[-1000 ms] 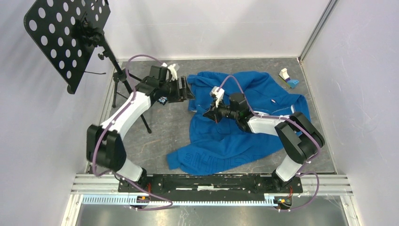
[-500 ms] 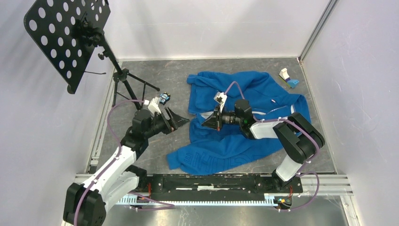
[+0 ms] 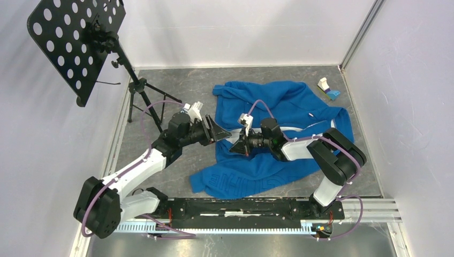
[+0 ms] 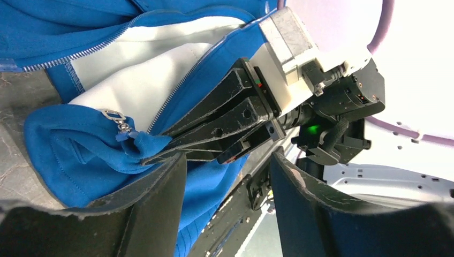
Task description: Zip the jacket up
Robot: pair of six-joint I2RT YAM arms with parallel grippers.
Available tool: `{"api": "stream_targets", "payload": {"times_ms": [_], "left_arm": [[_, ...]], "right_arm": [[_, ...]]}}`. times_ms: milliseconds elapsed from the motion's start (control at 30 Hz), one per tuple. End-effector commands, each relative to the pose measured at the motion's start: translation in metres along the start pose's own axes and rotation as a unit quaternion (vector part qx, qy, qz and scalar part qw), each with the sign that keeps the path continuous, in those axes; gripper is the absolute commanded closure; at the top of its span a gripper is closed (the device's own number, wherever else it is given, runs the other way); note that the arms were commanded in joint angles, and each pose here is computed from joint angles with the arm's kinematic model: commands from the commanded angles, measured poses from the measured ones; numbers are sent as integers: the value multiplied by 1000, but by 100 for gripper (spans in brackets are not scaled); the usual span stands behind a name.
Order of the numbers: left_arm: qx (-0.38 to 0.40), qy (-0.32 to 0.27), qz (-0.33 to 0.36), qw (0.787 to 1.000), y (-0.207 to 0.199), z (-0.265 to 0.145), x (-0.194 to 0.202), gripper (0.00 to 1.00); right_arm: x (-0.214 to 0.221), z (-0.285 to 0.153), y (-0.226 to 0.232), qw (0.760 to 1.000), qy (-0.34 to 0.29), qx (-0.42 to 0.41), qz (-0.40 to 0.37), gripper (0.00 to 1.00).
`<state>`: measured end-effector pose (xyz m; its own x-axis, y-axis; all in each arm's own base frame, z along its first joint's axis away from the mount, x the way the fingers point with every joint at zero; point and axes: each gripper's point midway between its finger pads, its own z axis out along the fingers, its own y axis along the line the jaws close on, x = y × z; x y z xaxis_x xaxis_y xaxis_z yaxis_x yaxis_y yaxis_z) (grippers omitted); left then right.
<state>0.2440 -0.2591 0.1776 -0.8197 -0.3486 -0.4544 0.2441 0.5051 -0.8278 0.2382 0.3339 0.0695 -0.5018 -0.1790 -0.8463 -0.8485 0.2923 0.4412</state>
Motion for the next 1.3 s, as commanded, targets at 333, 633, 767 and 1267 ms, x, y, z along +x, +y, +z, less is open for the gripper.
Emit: {"api": "stream_targets", "payload": {"times_ms": [333,633,767,1267], "left_arm": [[-136,-16,45,990,35,7,-4,37],[-125,13,25,992,47,32,9,72],[-136,5,49,990,65,18,20,98],[-73,-71,91,991,103,-15,57,98]], "right_arm": [[-5,4,5,1000,-8,-6,-23,100],[-2,0,6,999,-7,2,-35,98],[-1,-4,-1,998,5,24,-49,72],[-18,21,-2,1000,12,-6,-18,41]]}}
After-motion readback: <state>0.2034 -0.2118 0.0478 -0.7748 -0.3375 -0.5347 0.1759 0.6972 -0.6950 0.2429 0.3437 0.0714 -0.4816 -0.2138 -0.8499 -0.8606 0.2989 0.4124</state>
